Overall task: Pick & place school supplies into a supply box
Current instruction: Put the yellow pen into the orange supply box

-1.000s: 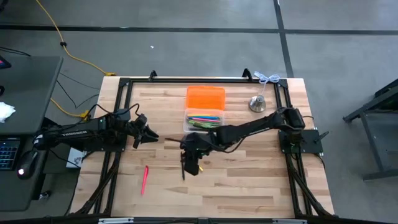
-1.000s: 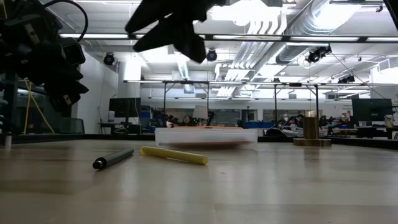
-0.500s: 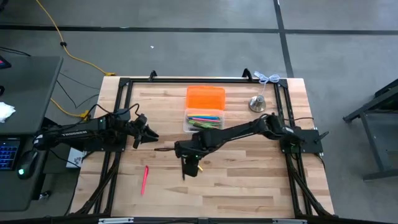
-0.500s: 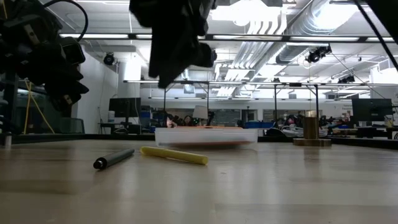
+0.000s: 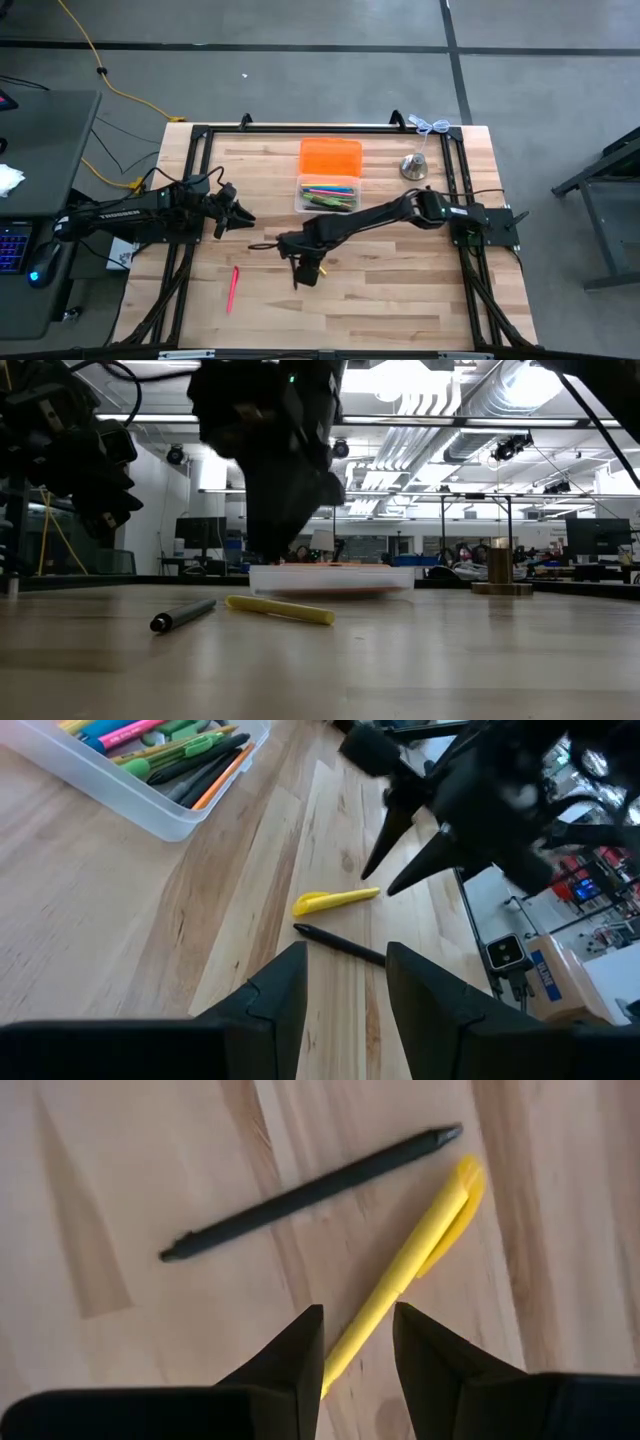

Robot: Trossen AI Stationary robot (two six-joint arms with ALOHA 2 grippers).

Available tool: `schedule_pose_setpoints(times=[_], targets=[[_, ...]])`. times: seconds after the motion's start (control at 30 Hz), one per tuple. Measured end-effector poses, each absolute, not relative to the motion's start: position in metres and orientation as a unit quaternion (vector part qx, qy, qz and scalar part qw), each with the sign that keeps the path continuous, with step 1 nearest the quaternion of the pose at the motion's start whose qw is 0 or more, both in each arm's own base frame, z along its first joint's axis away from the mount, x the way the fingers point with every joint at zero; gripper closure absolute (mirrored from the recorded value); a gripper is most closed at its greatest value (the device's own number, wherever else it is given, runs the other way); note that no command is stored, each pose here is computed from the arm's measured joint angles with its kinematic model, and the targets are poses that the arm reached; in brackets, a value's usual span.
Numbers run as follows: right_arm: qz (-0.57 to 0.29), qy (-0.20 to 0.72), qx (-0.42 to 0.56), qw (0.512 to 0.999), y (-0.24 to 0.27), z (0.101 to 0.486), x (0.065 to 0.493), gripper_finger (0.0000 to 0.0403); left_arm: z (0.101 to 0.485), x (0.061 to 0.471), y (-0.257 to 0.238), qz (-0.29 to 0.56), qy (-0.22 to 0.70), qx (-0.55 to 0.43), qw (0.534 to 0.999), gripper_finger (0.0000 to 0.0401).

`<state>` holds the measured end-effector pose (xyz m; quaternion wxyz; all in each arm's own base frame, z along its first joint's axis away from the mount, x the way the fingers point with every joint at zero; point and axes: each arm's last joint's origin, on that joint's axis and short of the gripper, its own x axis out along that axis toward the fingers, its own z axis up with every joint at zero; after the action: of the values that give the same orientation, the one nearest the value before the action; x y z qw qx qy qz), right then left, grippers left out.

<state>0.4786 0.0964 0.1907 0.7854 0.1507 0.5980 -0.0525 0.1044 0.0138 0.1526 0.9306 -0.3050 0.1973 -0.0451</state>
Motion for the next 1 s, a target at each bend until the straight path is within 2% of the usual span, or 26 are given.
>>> schedule_pose_setpoints(times=[0.57, 0.83, 1.0], targets=[[-0.07, 0.644, 0.157, 0.745, 0.098, 0.138, 0.485, 0.0305, 0.152, 0.104, 0.014, -0.043, 0.198, -0.305, 0.931, 0.0233], [-0.125, 0.646, 0.179, 0.732, 0.098, 0.126, 0.485, 0.0305, 0.152, 0.104, 0.014, -0.043, 0.198, -0.305, 0.931, 0.0233], [-0.157, 0.632, 0.162, 0.741, 0.098, 0.126, 0.485, 0.0332, 0.152, 0.104, 0.014, -0.043, 0.198, -0.305, 0.931, 0.0233]])
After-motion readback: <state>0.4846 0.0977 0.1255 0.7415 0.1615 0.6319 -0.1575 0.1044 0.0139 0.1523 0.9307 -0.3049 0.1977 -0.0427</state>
